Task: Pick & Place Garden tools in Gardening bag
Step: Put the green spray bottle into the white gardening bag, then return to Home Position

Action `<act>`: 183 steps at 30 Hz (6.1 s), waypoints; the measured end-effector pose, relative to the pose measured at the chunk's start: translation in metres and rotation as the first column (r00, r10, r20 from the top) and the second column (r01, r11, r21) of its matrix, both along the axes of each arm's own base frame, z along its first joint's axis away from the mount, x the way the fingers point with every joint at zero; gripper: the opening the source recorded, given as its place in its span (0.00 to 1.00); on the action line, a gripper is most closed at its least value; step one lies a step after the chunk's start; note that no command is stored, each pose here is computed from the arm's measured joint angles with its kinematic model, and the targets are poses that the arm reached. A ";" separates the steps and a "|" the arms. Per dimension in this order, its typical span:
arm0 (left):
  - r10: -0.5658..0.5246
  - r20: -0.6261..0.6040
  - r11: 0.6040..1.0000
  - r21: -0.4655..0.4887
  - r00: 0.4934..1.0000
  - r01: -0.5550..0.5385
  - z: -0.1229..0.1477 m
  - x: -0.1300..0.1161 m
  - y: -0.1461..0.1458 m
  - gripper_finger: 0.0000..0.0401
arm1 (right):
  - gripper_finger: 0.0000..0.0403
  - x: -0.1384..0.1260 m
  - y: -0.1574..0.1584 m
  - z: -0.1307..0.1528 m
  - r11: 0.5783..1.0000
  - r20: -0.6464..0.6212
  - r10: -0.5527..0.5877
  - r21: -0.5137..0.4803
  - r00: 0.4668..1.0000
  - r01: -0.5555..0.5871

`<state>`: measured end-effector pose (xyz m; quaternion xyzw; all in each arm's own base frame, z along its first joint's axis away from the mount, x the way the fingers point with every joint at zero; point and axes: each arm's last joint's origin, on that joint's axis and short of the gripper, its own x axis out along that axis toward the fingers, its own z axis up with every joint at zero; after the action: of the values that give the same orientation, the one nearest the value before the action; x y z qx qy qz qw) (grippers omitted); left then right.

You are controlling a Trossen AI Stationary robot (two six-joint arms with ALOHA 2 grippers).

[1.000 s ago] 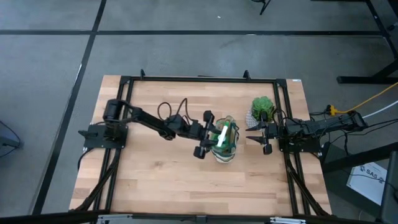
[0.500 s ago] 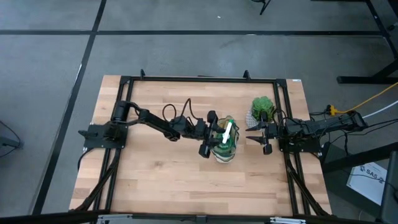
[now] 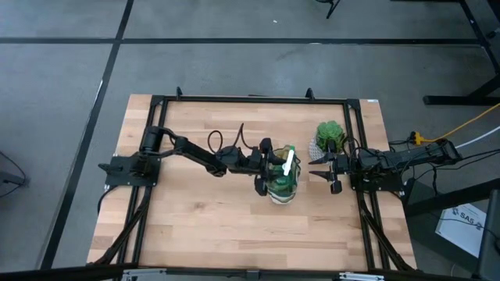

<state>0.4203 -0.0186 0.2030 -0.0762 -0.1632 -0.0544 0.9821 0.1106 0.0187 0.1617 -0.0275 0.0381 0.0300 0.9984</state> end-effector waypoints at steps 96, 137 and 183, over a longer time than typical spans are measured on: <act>0.262 -0.339 0.965 0.118 0.904 -0.236 -0.034 -0.269 0.010 0.44 | 0.36 0.000 0.000 0.000 1.000 0.000 0.000 0.000 1.000 0.000; 0.262 -0.339 0.965 0.118 0.904 -0.235 -0.034 -0.269 0.010 0.44 | 0.36 0.000 0.000 0.000 1.000 0.000 0.000 0.000 1.000 0.000; 0.261 -0.339 0.965 0.118 0.904 -0.235 -0.034 -0.269 0.010 0.44 | 0.36 0.000 0.000 0.000 1.000 0.000 0.000 0.000 1.000 0.000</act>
<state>0.1517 -0.0090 0.1691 -0.0267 0.0085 0.0794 0.9964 0.1106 0.0187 0.1617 -0.0274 0.0379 0.0301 0.9985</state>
